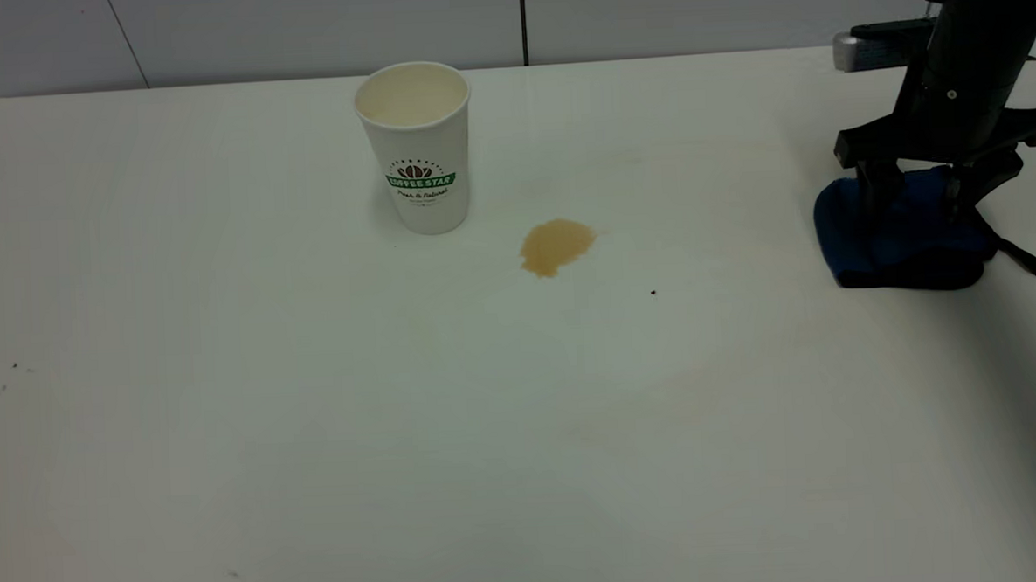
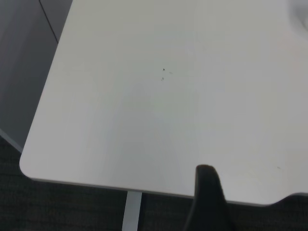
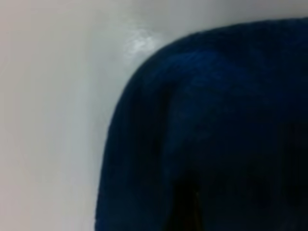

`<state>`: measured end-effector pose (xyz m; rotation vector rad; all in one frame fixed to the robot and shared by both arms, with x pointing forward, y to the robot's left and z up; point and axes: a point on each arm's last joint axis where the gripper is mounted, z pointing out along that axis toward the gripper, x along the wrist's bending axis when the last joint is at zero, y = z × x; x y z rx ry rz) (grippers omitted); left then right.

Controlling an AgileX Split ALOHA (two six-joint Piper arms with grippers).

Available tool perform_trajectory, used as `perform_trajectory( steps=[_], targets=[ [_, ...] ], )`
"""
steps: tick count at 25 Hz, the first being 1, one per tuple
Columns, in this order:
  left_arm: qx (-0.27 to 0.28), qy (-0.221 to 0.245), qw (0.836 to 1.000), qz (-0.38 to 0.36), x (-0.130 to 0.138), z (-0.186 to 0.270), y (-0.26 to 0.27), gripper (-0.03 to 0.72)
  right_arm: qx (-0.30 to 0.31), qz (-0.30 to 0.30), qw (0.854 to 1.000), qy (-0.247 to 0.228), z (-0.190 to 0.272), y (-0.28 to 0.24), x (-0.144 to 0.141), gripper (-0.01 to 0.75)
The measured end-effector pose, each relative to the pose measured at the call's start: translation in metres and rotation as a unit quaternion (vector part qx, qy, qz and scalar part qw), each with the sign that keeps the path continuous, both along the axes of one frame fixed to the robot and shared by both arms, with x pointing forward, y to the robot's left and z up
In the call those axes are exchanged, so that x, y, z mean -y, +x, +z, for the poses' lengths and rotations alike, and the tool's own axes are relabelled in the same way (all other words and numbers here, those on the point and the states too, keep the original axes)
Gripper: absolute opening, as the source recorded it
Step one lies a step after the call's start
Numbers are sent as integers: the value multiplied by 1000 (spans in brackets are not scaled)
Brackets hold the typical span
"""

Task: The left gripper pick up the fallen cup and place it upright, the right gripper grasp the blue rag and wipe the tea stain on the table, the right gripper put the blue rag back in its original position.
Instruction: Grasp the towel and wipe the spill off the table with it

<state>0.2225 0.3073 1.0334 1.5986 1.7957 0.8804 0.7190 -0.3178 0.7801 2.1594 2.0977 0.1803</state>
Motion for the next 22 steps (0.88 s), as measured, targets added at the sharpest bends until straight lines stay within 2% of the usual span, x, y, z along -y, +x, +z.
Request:
perform_trajectory(
  steps=[3,5,7,13,15,22],
  targets=[
    [0,0,1000,0,0,0,0,552,-2,5,1000,-1,-2,0,3,670],
    [0,0,1000,0,0,0,0,552,-2,3,1000,3,-3,0,4,613],
    [0,0,1000,0,0,0,0,552,-3,-8,1000,15,-4,0,4,528],
    [0,0,1000,-1,0,0,0,552,-12,-37,998,47,-9,-1,5,158],
    [0,0,1000,-1,0,0,0,552,-16,-36,998,48,-9,-1,3,83],
    [0,0,1000,-1,0,0,0,552,-20,27,999,19,-8,-1,-23,68]
  ],
)
